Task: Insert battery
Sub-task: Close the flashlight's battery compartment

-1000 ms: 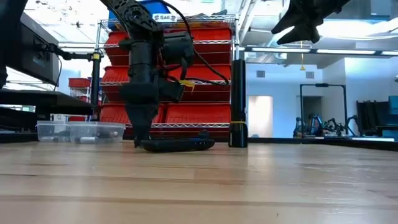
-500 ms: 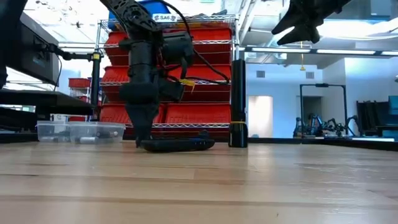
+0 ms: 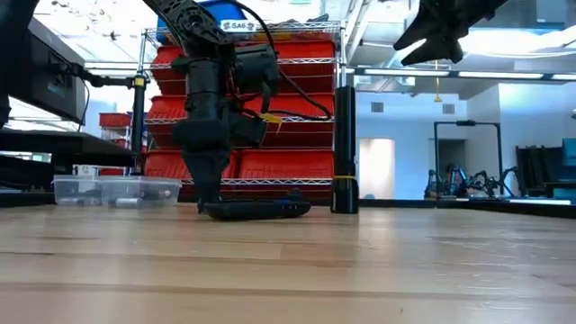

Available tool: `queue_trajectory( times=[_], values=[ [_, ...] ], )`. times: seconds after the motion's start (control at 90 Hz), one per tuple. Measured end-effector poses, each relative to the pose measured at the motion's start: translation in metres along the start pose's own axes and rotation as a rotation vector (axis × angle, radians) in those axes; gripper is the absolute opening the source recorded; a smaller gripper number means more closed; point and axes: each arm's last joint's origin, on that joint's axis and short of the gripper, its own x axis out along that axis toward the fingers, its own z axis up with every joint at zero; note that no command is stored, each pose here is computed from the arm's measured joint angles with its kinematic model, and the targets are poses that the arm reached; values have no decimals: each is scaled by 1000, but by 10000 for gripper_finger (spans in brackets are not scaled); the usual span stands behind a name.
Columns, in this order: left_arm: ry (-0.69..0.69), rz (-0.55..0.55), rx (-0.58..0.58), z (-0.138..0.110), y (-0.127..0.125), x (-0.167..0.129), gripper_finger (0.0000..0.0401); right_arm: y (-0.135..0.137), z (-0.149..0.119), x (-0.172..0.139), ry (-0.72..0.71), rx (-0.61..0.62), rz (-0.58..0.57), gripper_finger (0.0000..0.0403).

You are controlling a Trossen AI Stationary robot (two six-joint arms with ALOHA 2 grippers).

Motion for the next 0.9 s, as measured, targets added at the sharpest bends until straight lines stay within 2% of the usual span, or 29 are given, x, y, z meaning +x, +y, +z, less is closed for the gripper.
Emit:
queue_trajectory(
  times=[0.111, 0.489, 0.9],
  values=[
    [0, 0, -28, 0, 0, 0, 113, 0, 0, 0, 0, 0, 0, 226],
    [17, 7, -16, 12, 0, -14, 111, 0, 0, 0, 0, 0, 0, 226],
    [-10, 3, 50, 29, 0, -37, 38, 0, 0, 0, -3, -4, 1, 226]
  ],
)
